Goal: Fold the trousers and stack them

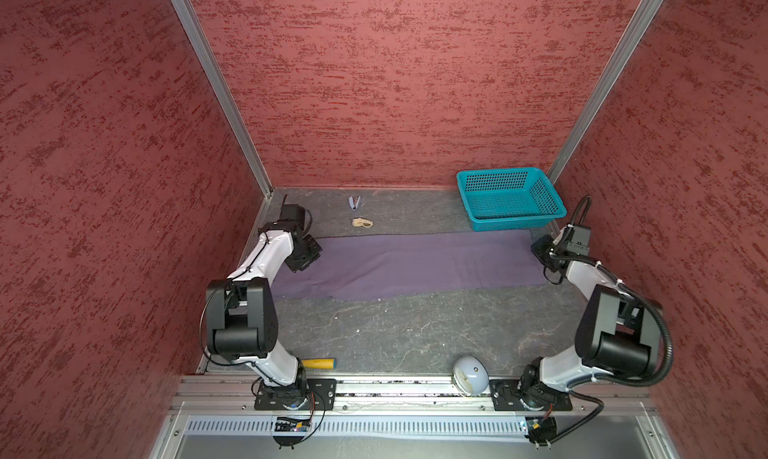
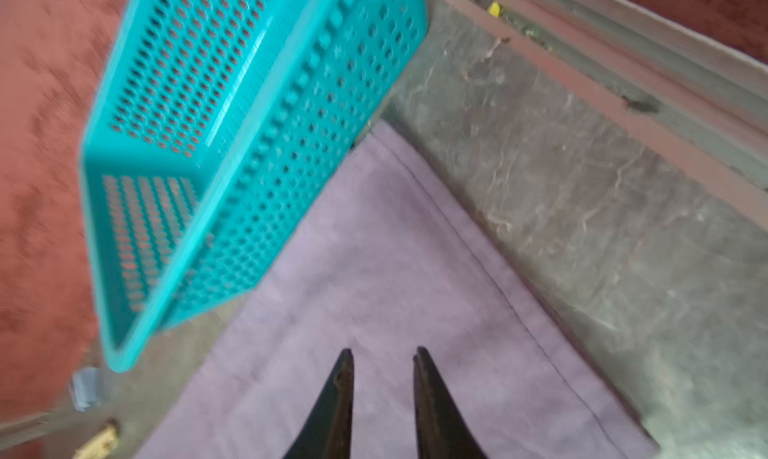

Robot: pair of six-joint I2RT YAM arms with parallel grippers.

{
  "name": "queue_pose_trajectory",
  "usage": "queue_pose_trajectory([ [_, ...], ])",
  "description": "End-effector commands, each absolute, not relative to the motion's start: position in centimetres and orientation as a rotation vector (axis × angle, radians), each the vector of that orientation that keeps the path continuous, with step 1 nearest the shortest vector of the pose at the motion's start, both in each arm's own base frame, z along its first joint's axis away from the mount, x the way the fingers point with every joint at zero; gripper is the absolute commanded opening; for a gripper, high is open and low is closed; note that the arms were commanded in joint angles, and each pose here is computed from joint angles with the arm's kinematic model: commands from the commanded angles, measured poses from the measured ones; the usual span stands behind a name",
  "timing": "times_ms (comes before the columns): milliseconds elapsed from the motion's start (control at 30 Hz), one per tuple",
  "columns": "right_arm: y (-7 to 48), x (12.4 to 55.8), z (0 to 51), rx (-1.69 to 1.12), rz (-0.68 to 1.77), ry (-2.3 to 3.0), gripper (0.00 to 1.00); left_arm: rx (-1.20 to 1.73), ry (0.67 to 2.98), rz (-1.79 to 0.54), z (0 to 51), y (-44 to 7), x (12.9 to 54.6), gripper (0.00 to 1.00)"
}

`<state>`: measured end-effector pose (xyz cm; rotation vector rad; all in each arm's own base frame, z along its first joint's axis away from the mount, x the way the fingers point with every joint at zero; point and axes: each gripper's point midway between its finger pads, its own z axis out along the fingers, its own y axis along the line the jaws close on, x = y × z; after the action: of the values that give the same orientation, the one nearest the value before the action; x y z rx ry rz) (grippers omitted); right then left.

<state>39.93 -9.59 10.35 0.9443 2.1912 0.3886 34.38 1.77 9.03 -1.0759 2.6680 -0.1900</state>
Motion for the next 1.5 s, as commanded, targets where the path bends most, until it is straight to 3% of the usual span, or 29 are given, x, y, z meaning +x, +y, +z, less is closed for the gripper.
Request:
queue_pose_trajectory([
  [0,-7.1,38.2,7.5,0.869,0.287,2.352,0.3,-1.158,2.635,-0.174,8.3,3.6,32.6,0.41],
  [67,-5.3,38.3,6.5,0.845,0.314,2.395,0.31,-1.207,2.613,-0.182,7.8,4.5,31.5,0.49],
  [300,-4.1,36.9,2.5,0.952,0.345,2.477,0.29,-1.282,2.601,-0.177,5.9,6.0,29.6,0.59],
  [600,-8.7,31.3,-1.3,1.345,0.386,2.435,0.23,-1.489,2.494,-0.113,3.4,9.0,27.7,0.59],
  [833,-9.6,31.7,1.4,1.28,0.4,2.393,0.23,-1.411,2.545,-0.116,3.4,7.4,29.4,0.59],
  [967,-11.2,31.7,6.0,1.226,0.278,2.304,0.39,-1.234,2.57,-0.118,5.9,4.2,32.2,0.59],
  [1133,-14.6,29.4,10.2,1.271,0.034,2.164,0.75,-0.832,2.591,-0.209,11.4,-4.7,37.0,0.56],
  [1200,-15.7,28.2,10.0,1.327,0.008,2.136,0.84,-0.684,2.603,-0.273,12.8,-9.0,38.2,0.55],
  [1467,-17.3,26.6,6.7,1.486,0.072,2.139,0.97,-0.189,2.708,-0.491,12.9,-26.4,39.0,0.54],
])
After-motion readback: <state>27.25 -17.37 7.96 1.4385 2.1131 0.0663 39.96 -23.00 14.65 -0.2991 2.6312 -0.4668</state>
